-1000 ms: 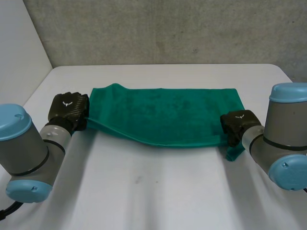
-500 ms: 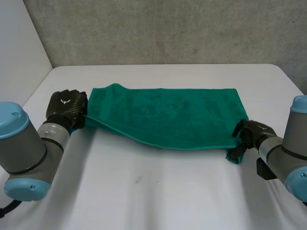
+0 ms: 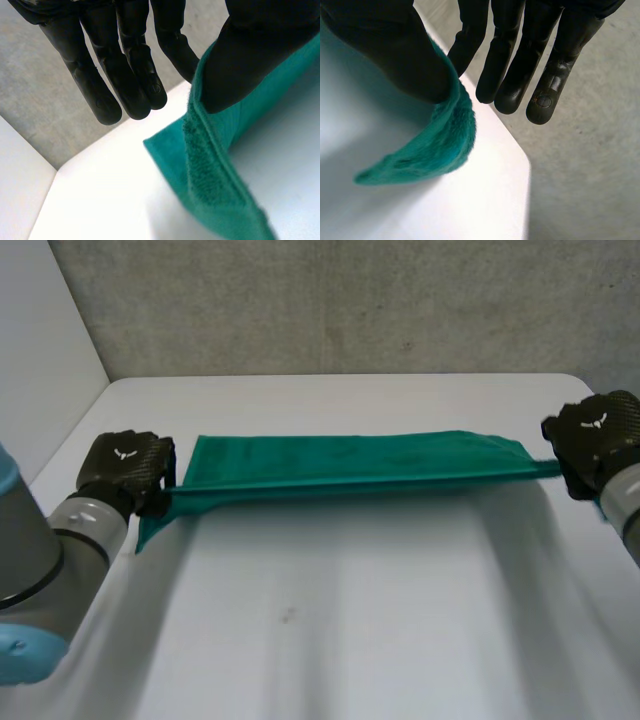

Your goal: Fold the towel.

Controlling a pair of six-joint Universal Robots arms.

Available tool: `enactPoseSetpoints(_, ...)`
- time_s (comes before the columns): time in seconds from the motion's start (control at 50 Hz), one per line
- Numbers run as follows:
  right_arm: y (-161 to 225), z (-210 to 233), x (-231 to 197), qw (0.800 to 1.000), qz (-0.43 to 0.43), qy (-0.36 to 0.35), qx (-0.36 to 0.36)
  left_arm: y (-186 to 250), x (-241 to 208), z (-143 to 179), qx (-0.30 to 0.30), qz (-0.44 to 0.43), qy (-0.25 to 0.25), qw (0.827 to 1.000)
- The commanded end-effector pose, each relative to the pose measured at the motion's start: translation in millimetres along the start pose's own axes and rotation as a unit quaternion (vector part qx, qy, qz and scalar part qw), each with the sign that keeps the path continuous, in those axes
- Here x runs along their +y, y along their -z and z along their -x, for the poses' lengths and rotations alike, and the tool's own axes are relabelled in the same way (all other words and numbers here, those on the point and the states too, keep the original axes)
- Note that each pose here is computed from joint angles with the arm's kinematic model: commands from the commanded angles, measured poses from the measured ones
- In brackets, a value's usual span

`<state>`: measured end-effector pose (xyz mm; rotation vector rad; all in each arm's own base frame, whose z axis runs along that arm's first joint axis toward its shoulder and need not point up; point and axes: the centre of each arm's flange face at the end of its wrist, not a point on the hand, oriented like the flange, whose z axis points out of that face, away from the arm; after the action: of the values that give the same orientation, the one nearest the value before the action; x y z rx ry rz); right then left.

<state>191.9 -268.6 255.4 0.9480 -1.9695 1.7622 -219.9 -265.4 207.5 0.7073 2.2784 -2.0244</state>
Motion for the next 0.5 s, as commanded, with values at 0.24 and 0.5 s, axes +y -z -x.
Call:
enactPoseSetpoints(0.24,-17.9,57.6,64.2,0.960,0.166,0.135,-0.180,-6.8,44.1,-15.2,0.055,0.122,-0.110,0.985)
enactPoseSetpoints(0.5,-89.4,-70.9,-104.2,0.972,-0.186,-0.014,0.146,-86.9,-143.3,46.8,-0.138,-0.290,-0.098,0.942)
